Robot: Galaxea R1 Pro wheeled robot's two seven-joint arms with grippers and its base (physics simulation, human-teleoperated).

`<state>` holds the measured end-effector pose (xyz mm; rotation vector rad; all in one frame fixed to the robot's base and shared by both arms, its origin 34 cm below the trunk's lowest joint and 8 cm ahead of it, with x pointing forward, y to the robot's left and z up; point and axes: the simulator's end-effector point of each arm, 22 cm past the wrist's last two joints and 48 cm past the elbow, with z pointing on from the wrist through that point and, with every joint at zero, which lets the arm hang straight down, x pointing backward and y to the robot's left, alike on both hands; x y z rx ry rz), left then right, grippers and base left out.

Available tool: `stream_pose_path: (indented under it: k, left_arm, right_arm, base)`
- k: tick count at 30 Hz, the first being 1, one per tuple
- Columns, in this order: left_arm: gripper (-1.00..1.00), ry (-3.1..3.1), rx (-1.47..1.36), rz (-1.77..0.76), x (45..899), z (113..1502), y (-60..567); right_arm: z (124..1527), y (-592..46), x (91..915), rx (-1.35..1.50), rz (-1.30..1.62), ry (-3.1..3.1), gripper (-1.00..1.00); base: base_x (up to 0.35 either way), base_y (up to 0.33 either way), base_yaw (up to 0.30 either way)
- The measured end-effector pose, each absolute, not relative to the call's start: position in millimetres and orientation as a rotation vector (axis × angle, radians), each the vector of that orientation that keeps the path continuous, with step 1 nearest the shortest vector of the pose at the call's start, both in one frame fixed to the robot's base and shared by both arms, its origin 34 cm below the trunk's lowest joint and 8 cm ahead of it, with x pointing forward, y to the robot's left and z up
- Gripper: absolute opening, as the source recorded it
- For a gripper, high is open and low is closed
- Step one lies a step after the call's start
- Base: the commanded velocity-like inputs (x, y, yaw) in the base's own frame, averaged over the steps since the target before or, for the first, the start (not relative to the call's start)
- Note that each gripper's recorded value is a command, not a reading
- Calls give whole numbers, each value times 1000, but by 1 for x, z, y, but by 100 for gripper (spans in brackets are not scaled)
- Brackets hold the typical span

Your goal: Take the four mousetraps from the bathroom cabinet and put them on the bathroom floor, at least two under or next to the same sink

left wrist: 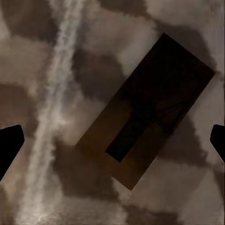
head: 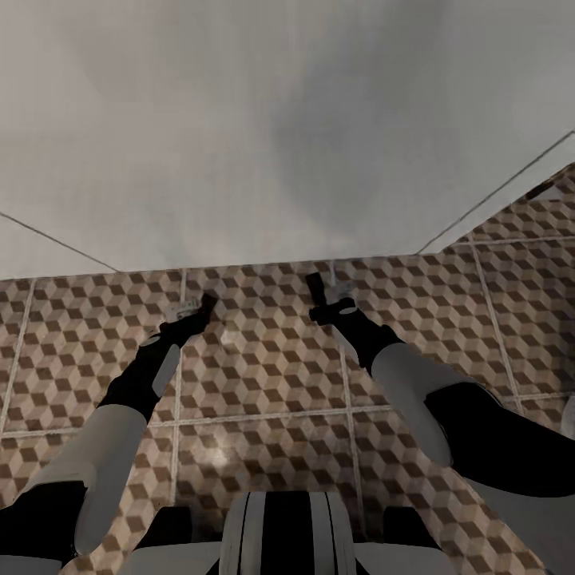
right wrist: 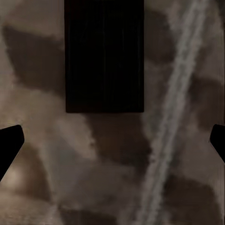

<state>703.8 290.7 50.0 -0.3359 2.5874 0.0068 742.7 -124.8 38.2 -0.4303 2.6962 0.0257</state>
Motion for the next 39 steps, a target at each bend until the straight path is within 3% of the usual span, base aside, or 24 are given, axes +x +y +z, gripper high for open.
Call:
stream_pose_path:
  k: [39]
  left_arm:
    - [100,2579,-333,7,706,51,291]
  right_arm:
    - [38,-125,742,-429,26,2697,100]
  base:
    - [-330,0,0]
